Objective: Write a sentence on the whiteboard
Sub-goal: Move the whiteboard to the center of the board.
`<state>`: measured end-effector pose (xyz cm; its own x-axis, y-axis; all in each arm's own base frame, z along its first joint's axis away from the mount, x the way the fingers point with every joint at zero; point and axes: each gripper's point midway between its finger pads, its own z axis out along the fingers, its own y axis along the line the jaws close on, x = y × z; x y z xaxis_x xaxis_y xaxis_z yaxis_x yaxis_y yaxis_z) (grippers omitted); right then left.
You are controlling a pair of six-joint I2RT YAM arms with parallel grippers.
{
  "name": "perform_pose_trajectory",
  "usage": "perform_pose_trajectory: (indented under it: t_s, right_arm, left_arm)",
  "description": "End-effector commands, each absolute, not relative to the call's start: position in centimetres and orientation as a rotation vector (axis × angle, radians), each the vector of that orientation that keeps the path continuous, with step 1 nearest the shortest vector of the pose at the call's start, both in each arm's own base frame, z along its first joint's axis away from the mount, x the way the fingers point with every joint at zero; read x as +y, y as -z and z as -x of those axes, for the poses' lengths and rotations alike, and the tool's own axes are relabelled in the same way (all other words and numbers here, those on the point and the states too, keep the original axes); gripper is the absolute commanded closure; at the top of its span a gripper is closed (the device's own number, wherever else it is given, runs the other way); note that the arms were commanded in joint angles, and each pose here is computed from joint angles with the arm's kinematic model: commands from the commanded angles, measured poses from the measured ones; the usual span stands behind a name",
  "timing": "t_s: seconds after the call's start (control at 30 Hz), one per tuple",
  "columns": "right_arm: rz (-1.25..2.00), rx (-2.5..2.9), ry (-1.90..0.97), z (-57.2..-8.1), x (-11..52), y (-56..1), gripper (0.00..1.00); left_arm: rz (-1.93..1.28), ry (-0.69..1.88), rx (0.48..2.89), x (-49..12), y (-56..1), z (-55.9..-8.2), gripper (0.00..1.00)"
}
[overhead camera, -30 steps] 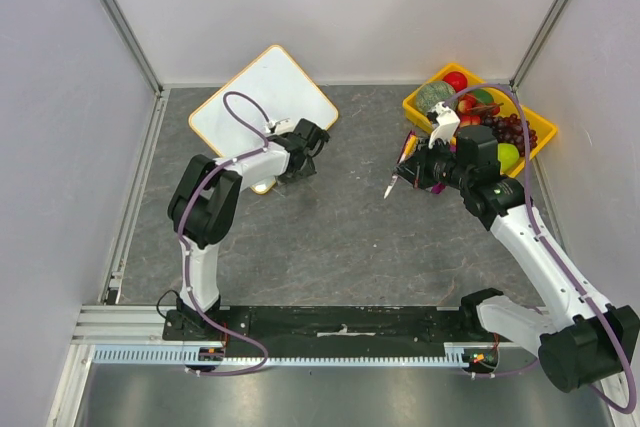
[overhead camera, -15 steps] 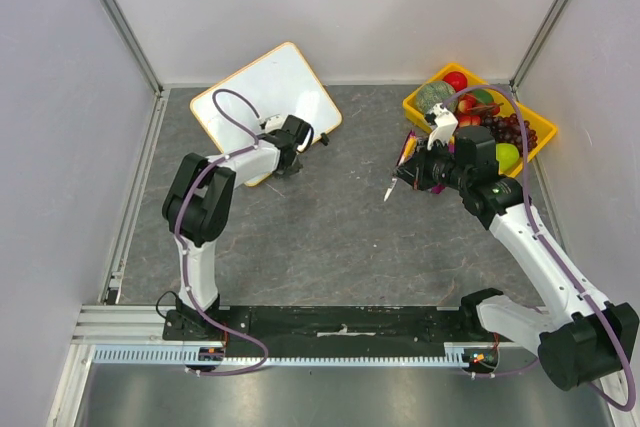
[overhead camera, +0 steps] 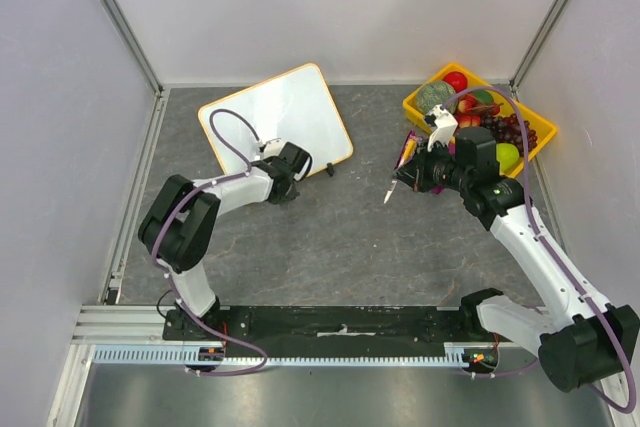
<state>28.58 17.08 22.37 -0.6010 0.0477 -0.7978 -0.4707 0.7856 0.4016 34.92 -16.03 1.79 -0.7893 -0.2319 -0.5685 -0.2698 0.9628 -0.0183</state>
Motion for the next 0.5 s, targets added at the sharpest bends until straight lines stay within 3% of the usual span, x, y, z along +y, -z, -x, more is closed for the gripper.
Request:
perform_pose_trajectory:
  t_s: [0.0, 0.47]
  right_arm:
    - [0.334, 2.083, -0.759, -27.8, 16.9, -23.1, 1.0]
    - [0.357, 2.085, -0.748, -27.6, 16.9, -23.2, 1.0]
  left_arm:
    - [0.247, -0.131, 2.624, -16.9, -0.9, -29.3, 0.98]
    - [0.146, -0.115, 2.715, -21.8, -0.3, -18.1, 0.98]
